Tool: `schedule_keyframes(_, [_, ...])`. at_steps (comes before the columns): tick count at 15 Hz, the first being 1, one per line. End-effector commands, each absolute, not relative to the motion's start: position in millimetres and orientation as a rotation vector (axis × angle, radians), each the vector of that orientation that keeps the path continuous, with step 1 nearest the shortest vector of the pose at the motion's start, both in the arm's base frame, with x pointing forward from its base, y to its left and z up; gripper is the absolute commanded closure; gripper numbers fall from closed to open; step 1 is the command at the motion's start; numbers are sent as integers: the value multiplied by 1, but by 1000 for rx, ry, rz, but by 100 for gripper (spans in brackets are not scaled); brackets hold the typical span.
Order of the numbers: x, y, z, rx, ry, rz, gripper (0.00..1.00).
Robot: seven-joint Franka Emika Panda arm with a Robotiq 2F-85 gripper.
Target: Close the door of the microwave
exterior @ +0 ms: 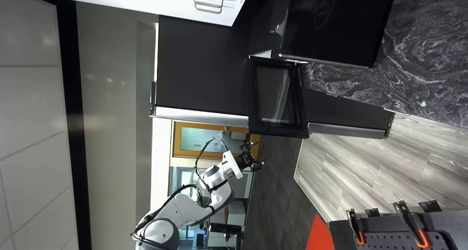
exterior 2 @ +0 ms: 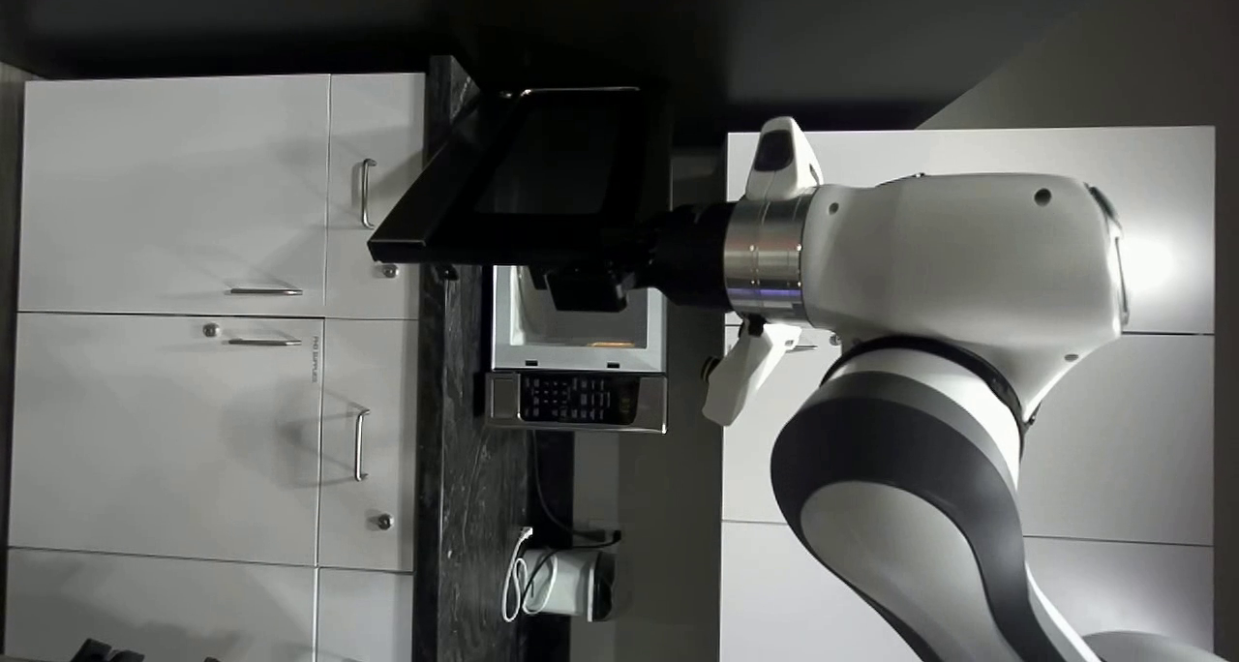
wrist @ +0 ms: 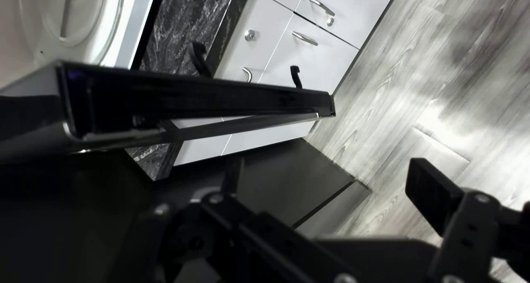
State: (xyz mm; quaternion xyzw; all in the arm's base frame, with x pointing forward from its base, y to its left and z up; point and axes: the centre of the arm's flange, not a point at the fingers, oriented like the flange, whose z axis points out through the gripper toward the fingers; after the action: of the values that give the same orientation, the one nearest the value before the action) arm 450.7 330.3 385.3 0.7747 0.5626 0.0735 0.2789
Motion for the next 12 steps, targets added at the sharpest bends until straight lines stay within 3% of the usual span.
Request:
schedule_keyframes(1, [471,358,389,2033,1527,201,0])
schedule_keyframes(2, [475,362,389,2027,1530,208,0])
schedule_keyframes(3, [479,366,389,2015,1530,217,25])
schedule_keyframes(5, [489,369,389,1993,1515,224,34])
schedule_keyframes(12, [533,347,384,1944,1419,230,88])
